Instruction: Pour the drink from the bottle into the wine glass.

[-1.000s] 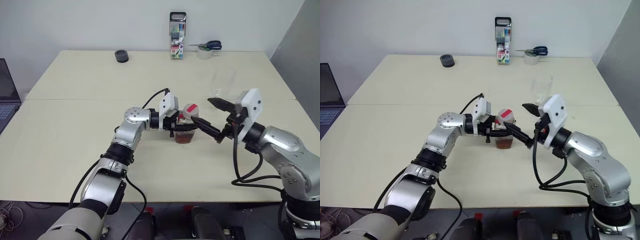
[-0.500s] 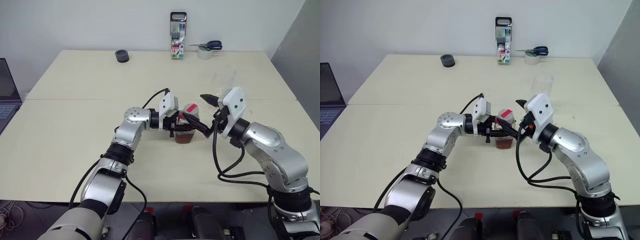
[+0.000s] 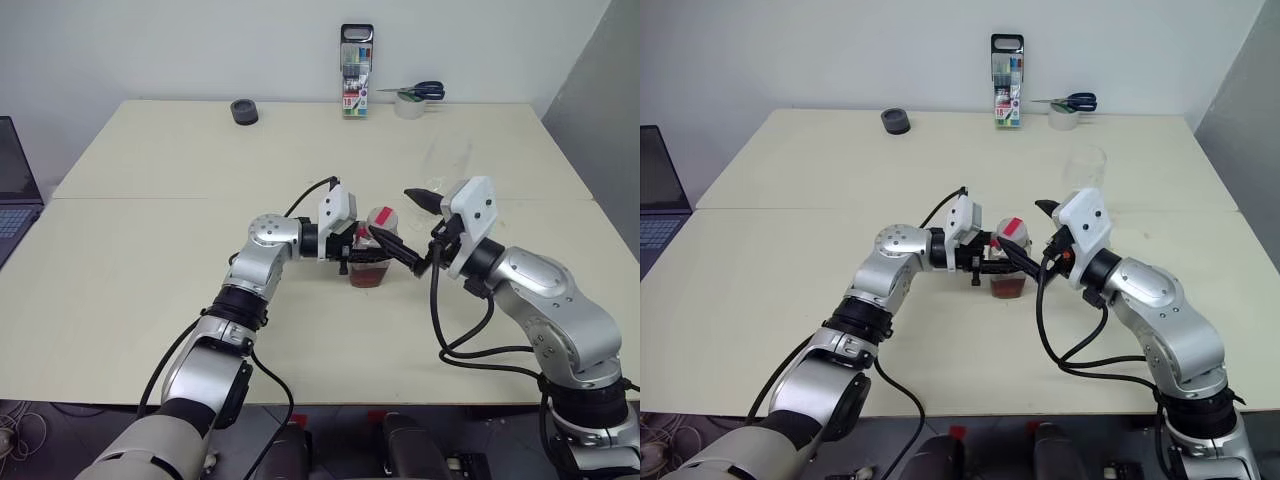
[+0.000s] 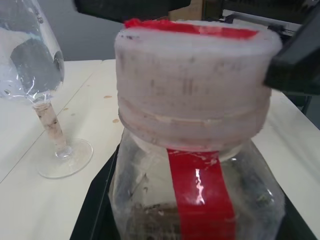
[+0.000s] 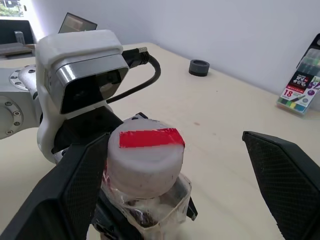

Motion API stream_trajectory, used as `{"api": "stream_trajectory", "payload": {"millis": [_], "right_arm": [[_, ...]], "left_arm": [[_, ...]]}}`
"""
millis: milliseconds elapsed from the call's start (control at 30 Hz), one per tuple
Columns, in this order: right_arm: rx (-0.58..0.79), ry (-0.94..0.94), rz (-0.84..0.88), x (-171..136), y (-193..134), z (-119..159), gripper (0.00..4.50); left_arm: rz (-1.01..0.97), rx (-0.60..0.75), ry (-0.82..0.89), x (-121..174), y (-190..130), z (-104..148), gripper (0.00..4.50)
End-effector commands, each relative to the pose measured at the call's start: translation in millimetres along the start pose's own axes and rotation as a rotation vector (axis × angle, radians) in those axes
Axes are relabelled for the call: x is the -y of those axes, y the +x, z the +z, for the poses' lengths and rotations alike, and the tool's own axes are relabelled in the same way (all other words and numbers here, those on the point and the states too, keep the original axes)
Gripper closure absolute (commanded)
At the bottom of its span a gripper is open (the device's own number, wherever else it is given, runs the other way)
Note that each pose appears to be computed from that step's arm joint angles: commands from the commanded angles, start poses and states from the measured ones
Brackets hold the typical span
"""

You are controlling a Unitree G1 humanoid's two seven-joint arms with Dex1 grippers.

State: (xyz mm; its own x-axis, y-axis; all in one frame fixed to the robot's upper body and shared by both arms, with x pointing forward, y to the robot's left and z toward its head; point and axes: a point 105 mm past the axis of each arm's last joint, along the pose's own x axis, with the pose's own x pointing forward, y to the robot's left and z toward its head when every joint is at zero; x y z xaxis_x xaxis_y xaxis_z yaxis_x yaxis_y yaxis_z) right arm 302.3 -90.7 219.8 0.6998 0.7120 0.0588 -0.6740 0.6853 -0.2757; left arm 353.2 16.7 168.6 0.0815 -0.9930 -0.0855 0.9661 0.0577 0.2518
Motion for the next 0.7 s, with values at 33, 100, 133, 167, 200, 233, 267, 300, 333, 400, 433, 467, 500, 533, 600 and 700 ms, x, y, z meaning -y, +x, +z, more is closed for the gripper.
{"api": "stream_trajectory", "payload": {"millis": [33, 100, 133, 167, 200, 233, 267, 300, 333, 400, 433, 467, 500, 533, 600, 700], "right_arm": [[0.009, -0.032, -0.094, 21.1, -14.6, 8.9, 0.0], [0.006, -0.028, -0.083, 19.0, -15.5, 9.3, 0.0], [0.005, -0.025, -0.075, 17.6, -15.9, 9.7, 0.0], [0.006, -0.022, -0.065, 15.9, -16.3, 10.3, 0.0], [0.005, -0.019, -0.056, 14.3, -16.6, 10.8, 0.0], [0.005, -0.016, -0.047, 12.8, -16.9, 11.3, 0.0], [0.007, -0.012, -0.033, 10.5, -17.3, 12.3, 0.0], [0.009, -0.007, -0.018, 7.9, -17.6, 13.3, 0.0], [0.009, -0.003, 0.004, 4.3, -18.1, 14.5, 0.0], [0.008, 0.003, 0.034, -0.6, -18.8, 15.8, 0.0], [0.006, 0.009, 0.06, -5.0, -19.7, 16.5, 0.0], [0.004, 0.013, 0.085, -8.9, -20.5, 17.1, 0.0], [0.003, 0.015, 0.102, -11.8, -21.0, 17.6, 0.0], [0.002, 0.016, 0.112, -13.3, -21.2, 18.1, 0.0], [0.011, 0.011, 0.117, -14.0, -19.5, 20.8, 0.0], [0.028, 0.002, 0.115, -13.5, -14.4, 24.7, 0.0]], "left_arm": [[-0.008, 0.034, 0.049, -2.8, -2.5, 15.3, 2.81], [-0.007, 0.034, 0.049, -2.8, -2.3, 15.4, 2.81], [-0.008, 0.035, 0.049, -2.9, -2.3, 15.4, 2.81], [-0.008, 0.035, 0.049, -2.9, -2.2, 15.4, 2.81], [-0.008, 0.034, 0.049, -3.0, -2.4, 15.3, 2.81], [-0.008, 0.034, 0.05, -3.1, -2.5, 15.2, 2.81], [-0.007, 0.034, 0.05, -3.3, -2.5, 15.2, 2.81], [-0.007, 0.034, 0.05, -3.4, -2.6, 15.3, 2.81], [-0.006, 0.034, 0.05, -3.7, -2.7, 15.4, 2.81], [-0.006, 0.034, 0.05, -4.1, -2.8, 15.6, 2.81], [-0.006, 0.035, 0.05, -4.3, -2.8, 15.9, 2.81], [-0.005, 0.036, 0.049, -4.6, -2.9, 16.2, 2.81], [-0.005, 0.037, 0.049, -4.7, -3.0, 16.4, 2.81], [-0.005, 0.038, 0.048, -4.9, -3.1, 16.6, 2.81], [-0.003, 0.044, 0.042, -5.8, -3.6, 17.8, 2.81], [-0.001, 0.05, 0.037, -7.0, -4.3, 19.7, 2.81]]}}
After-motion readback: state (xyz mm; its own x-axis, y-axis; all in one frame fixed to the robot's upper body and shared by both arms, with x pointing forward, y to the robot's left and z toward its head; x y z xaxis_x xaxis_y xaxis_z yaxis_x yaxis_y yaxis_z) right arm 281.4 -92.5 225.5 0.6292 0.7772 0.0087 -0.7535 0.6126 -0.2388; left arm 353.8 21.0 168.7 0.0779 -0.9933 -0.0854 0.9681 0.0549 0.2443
